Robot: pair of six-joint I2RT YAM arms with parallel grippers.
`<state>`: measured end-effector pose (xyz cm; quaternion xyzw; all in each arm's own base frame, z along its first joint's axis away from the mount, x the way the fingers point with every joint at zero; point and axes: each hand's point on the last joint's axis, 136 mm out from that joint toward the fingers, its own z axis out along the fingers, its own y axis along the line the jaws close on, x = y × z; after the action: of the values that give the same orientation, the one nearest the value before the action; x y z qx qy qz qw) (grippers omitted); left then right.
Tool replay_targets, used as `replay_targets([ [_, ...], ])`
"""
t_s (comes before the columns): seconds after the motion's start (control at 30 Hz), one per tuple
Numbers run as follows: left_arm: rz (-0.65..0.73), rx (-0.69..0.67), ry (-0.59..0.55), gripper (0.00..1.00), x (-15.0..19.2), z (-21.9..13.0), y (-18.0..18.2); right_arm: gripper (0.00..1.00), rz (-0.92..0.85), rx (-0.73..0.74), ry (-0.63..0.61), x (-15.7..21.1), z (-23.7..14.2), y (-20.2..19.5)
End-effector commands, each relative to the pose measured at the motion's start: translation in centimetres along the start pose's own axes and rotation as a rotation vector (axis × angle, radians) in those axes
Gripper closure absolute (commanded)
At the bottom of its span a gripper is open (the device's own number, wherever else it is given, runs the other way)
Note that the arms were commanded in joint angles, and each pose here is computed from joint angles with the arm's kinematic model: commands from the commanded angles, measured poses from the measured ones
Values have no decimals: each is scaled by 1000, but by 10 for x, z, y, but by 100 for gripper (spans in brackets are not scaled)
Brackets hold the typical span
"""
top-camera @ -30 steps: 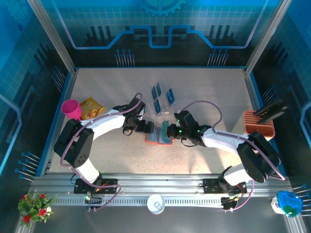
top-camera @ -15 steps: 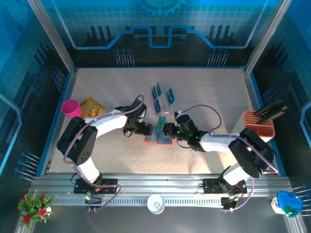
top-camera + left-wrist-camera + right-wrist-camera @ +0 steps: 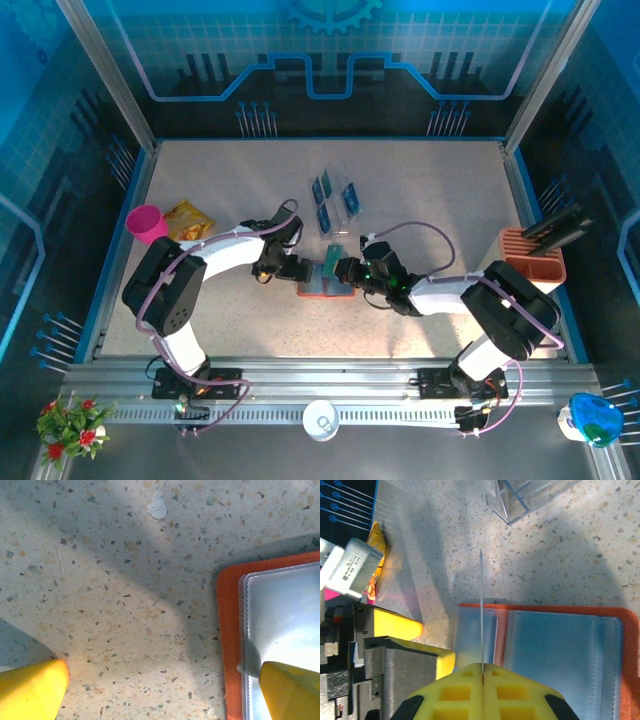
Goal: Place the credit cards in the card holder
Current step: Insert the credit card into the card slot.
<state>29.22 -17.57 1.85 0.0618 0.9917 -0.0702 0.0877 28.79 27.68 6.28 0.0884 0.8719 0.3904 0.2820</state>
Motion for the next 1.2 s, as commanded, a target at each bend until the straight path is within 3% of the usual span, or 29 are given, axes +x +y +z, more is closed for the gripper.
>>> replay_targets([
  [0.0,1,-29,58,1,17,6,6,100,5,3,-4,6,3,-5],
  [1.17,-4,-22,67,1,23,11,7,100,29,-51,145,41,17,-8],
])
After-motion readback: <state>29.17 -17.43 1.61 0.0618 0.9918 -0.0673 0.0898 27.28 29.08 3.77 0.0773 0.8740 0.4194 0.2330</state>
